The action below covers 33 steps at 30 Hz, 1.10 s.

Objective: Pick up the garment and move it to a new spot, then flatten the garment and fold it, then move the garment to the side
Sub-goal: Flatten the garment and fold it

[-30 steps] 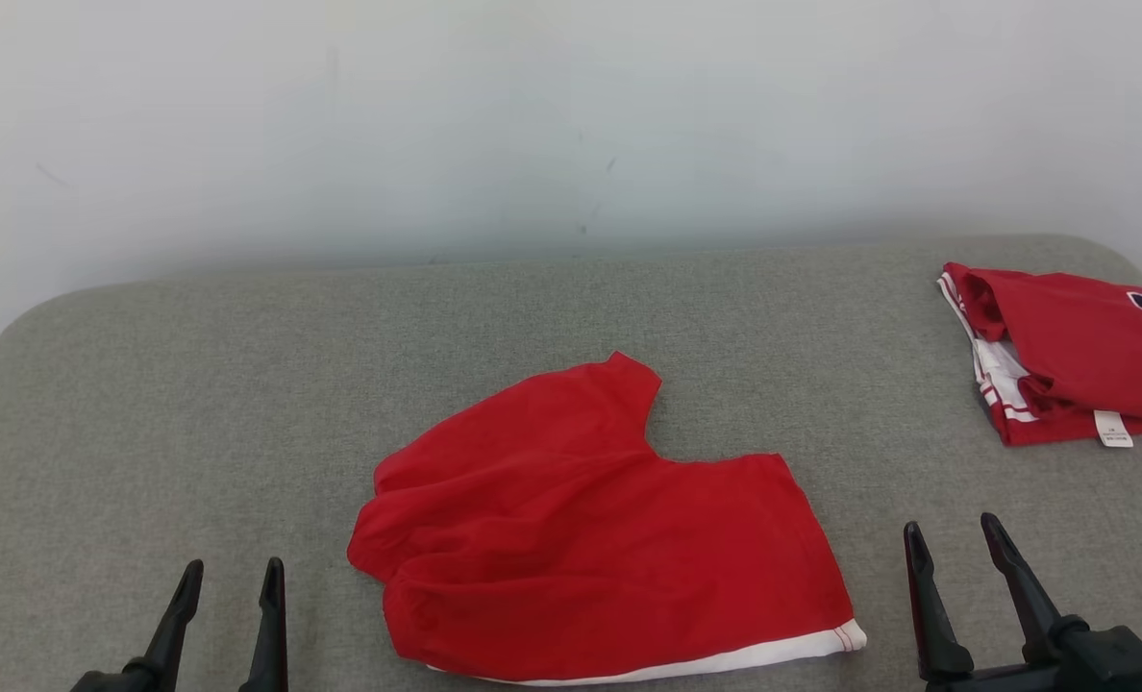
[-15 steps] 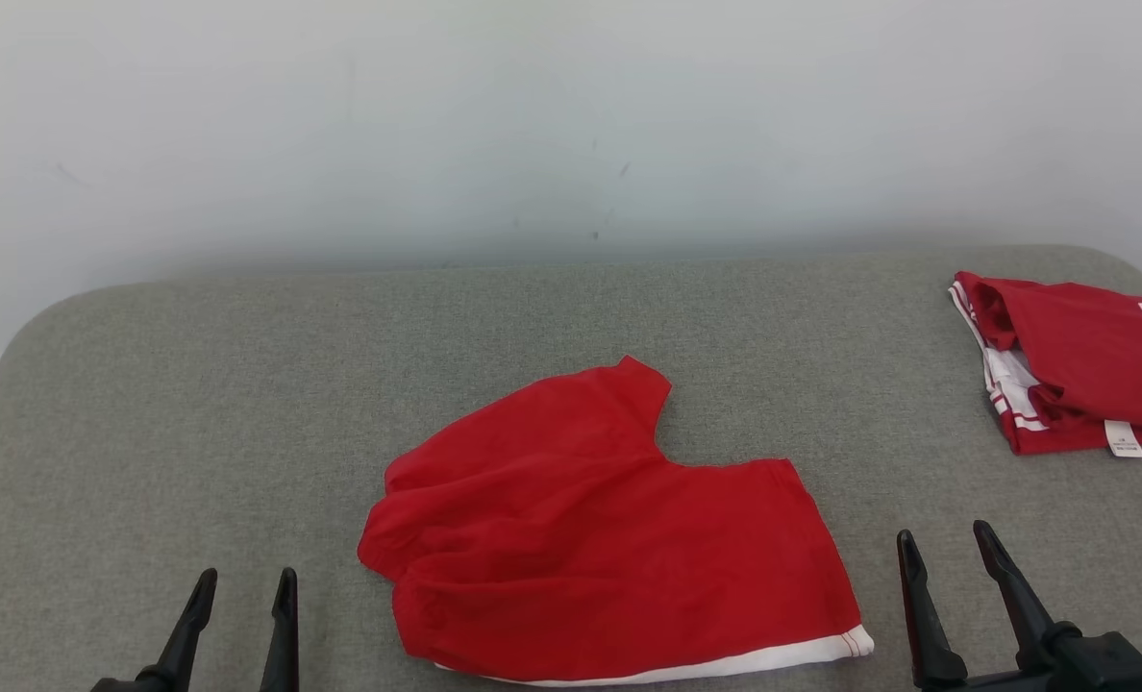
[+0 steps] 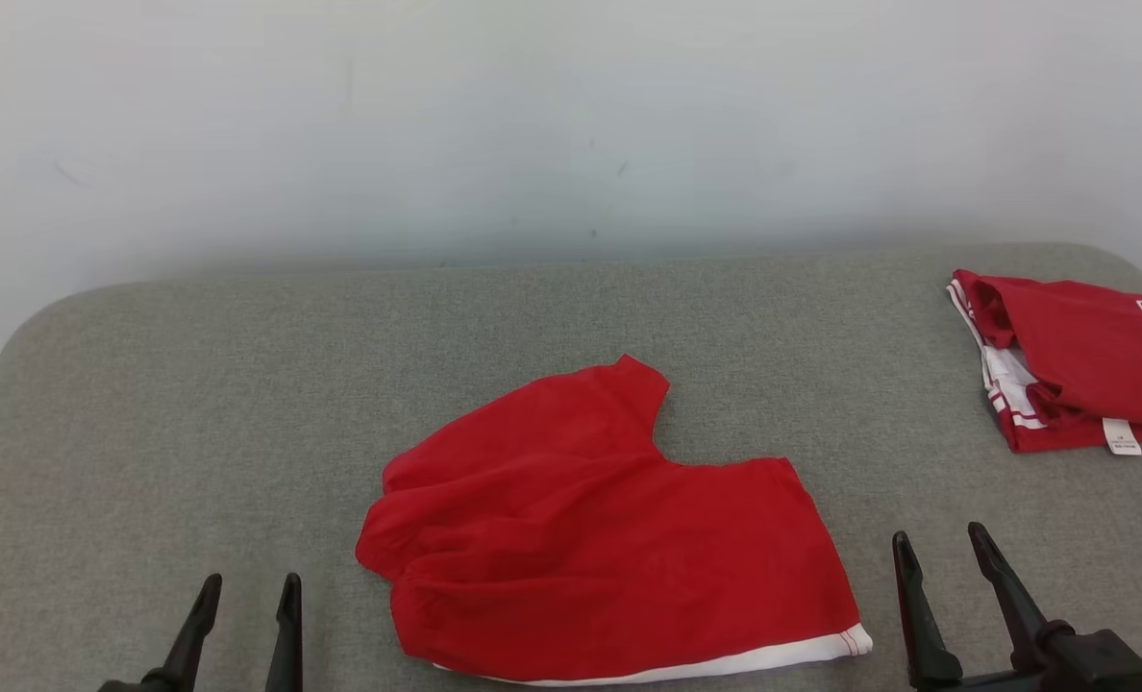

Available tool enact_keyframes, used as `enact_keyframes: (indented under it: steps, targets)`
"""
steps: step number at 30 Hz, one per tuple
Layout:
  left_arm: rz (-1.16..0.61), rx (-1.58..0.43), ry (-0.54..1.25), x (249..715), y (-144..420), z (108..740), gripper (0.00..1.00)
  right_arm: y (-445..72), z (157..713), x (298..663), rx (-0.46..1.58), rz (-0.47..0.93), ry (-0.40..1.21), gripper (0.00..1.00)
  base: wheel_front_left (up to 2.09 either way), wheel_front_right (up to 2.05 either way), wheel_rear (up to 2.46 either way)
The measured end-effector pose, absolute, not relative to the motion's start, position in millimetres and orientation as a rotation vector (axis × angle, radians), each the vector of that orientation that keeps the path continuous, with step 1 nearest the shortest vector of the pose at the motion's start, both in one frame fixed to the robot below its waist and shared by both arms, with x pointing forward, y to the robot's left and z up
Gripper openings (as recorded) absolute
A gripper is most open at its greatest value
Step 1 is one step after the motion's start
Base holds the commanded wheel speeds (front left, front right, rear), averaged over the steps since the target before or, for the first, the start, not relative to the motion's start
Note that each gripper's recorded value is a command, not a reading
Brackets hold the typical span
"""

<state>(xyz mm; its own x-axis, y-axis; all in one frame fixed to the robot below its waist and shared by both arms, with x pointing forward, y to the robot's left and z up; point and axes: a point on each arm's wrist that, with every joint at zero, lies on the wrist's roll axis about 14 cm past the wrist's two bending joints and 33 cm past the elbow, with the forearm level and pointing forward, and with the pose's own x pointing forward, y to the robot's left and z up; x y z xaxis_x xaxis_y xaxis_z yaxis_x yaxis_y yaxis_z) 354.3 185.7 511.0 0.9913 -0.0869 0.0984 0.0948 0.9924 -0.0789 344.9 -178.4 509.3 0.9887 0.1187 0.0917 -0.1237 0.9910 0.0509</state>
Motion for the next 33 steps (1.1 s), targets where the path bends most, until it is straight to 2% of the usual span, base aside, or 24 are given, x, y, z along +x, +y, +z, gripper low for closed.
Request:
enact_keyframes:
  steps: [16, 33]
  targets:
    - [-0.278, -0.099, 0.197, 334, 135, 425, 1.0, -189, 450, 349, 0.083, 0.075, 0.1, 1.0, 0.0, 0.0, 0.0]
    - [-0.472, -0.025, 0.287, 365, 96, 401, 1.0, -174, 391, 354, 0.15, 0.065, 0.296, 1.0, 0.0, 0.0, 0.0]
